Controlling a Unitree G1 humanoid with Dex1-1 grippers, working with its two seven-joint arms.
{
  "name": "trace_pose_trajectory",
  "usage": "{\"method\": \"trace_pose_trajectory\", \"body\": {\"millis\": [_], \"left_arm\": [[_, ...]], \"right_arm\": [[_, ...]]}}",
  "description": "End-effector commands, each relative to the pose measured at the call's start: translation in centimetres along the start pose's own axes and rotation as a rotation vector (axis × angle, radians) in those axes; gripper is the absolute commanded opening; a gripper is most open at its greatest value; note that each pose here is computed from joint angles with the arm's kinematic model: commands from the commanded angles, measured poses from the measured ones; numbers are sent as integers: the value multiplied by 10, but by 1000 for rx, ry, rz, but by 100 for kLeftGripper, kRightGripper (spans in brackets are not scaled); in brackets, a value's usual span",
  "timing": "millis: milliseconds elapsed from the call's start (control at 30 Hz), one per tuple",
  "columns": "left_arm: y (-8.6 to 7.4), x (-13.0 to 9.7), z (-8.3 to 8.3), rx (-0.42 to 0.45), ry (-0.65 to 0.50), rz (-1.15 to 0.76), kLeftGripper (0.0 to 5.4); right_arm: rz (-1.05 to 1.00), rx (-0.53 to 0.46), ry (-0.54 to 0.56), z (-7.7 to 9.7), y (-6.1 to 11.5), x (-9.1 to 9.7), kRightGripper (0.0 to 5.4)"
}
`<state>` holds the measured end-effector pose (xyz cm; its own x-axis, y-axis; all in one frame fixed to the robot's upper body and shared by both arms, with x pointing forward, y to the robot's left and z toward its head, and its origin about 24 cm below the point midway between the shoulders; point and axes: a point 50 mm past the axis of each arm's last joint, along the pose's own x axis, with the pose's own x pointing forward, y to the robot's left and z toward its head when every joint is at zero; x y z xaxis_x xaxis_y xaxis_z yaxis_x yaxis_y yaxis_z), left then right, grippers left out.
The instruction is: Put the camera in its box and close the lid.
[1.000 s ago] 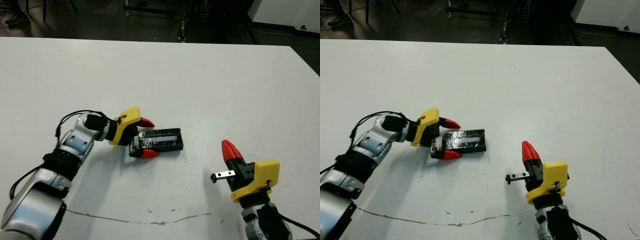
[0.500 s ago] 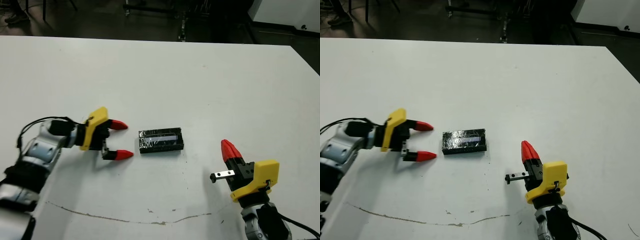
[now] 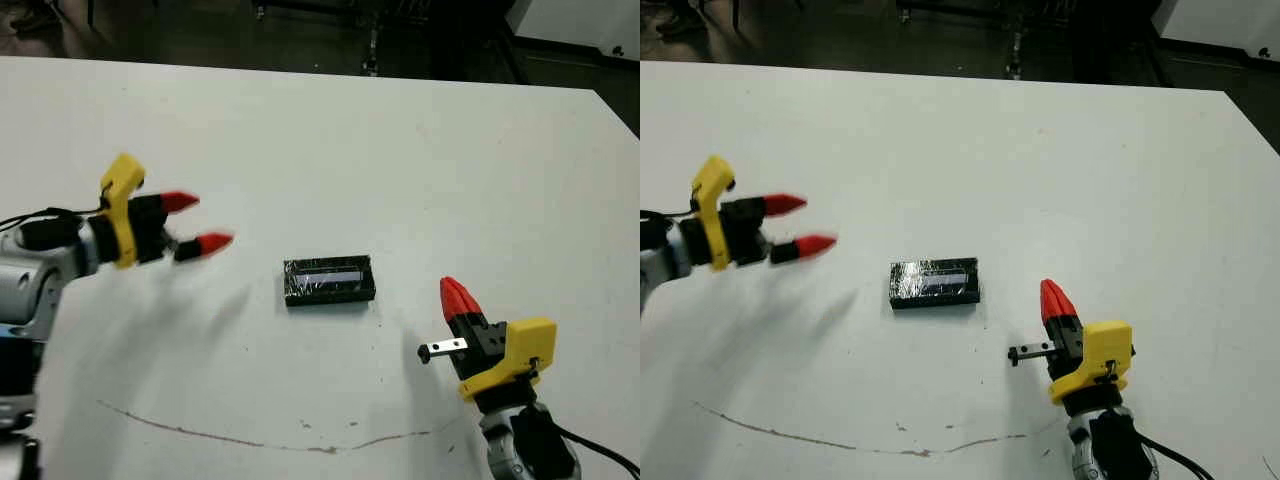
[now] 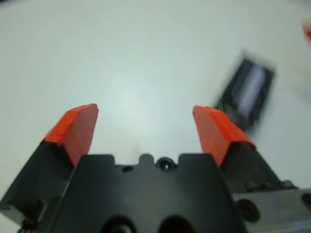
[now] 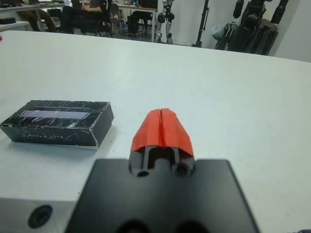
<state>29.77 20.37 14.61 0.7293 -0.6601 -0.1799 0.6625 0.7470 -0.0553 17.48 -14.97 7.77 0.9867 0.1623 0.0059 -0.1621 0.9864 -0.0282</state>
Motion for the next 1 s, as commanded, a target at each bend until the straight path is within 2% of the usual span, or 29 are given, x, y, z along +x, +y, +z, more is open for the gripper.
{"method": "trace_pose_trajectory", "body": {"millis": [33, 200, 300, 500, 700, 1000], "left_arm": [[-17, 6, -1, -64, -69, -18, 408], [-45, 19, 6, -78, -168, -77, 343], [-61, 26, 7, -118, -204, -74, 290], [-91, 40, -3, -224, -165, -67, 217], [-109, 46, -16, -292, -115, -27, 134], [-122, 49, -40, -346, -36, -10, 19]], "right_arm": [[-9, -13, 11, -2, -3, 0, 0], [-11, -8, 15, -2, -3, 0, 0], [-9, 2, 12, -3, -2, 0, 0], [-10, -13, 7, -4, -2, 0, 0], [-14, -15, 7, -5, 0, -1, 0], [-25, -18, 10, -7, 2, -3, 0]]}}
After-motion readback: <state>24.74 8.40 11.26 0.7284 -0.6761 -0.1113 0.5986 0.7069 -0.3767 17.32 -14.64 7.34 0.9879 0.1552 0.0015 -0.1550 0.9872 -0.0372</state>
